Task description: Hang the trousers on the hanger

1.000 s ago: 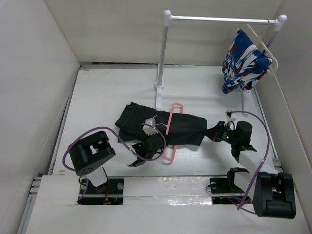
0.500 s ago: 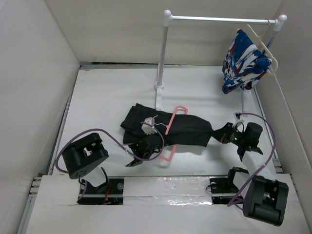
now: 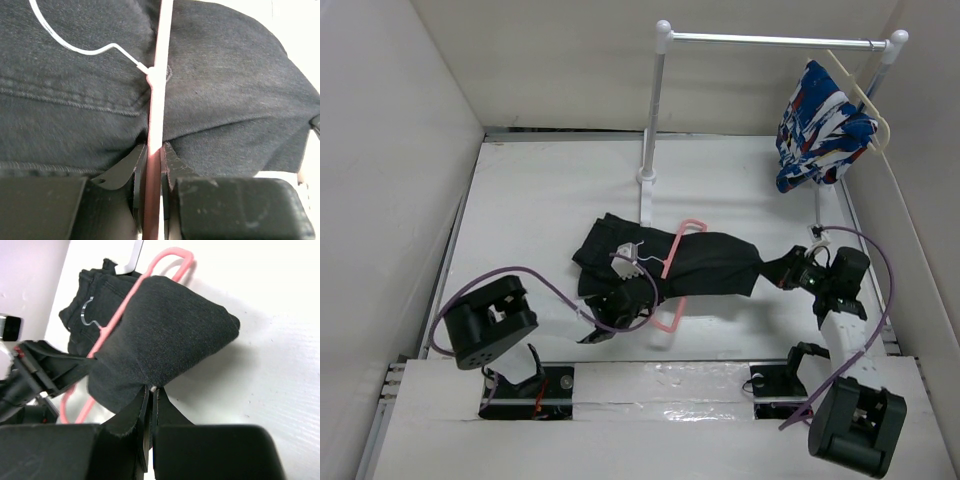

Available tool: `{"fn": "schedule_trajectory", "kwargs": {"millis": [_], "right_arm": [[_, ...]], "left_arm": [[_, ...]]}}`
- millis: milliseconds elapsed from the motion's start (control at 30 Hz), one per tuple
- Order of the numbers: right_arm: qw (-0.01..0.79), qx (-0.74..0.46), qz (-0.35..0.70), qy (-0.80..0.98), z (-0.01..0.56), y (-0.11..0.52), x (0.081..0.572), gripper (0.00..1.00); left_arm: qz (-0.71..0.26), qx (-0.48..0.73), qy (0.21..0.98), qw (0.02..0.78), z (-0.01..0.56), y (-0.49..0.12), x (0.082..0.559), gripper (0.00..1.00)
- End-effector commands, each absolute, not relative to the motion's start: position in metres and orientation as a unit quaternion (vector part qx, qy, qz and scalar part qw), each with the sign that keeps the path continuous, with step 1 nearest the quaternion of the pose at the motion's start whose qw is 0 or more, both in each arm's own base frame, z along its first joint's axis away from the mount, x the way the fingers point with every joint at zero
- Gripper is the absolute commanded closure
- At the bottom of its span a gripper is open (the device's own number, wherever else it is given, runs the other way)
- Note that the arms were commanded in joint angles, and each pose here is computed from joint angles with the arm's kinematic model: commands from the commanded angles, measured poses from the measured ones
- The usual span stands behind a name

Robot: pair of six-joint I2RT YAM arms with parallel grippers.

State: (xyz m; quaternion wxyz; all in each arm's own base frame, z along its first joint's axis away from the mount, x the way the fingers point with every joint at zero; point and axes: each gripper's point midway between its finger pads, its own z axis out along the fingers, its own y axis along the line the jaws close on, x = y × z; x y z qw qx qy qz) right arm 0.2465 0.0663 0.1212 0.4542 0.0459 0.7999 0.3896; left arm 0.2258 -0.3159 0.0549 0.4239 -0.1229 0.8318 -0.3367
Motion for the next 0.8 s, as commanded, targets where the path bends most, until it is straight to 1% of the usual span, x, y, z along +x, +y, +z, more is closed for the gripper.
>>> {"fn": "schedule_trajectory", "kwargs": {"millis": [0,67,100,233,367,400,467,500,667,733,767], "right_arm": [[0.534,0.001,0.307,0.788,0.150,0.048,0.279,1.00],[0.509,-0.002,0.300,0.806,0.128,0.055,0.279,1.00],[0.504,0.001,0.302,0.809,0.117,0.056,0.277,1.00],[0.481,-0.007,0.313,0.819,0.096,0.068,0.270,1.00],[0.480,-0.012,0.296,0.826,0.093,0.077,0.273,1.00],[0.475,-0.018,0.297,0.828,0.092,0.082,0.271,1.00],[0.482,-0.017,0.285,0.828,0.095,0.081,0.274,1.00],[0.483,-0.021,0.285,0.828,0.096,0.085,0.275,1.00],[0.492,-0.016,0.265,0.829,0.100,0.079,0.281,1.00],[0.493,-0.018,0.261,0.830,0.101,0.078,0.283,1.00],[0.491,-0.019,0.261,0.831,0.100,0.078,0.283,1.00]], "left_arm": [[-0.138,-0.167,0.827,0.518,0.043,-0.220,0.234,1.00],[-0.153,-0.148,0.817,0.535,0.069,-0.235,0.220,1.00],[-0.163,-0.164,0.792,0.564,0.098,-0.238,0.221,1.00],[-0.143,-0.141,0.779,0.594,0.116,-0.240,0.215,1.00],[-0.113,-0.099,0.793,0.590,0.089,-0.250,0.210,1.00],[-0.093,-0.083,0.799,0.589,0.075,-0.252,0.208,1.00],[-0.088,-0.070,0.801,0.589,0.071,-0.267,0.206,1.00],[-0.070,-0.050,0.806,0.586,0.057,-0.272,0.203,1.00],[-0.059,-0.065,0.819,0.567,0.053,-0.293,0.198,1.00],[-0.096,-0.072,0.823,0.555,0.056,-0.300,0.195,0.92],[-0.102,-0.049,0.825,0.553,0.057,-0.301,0.192,0.85]]}}
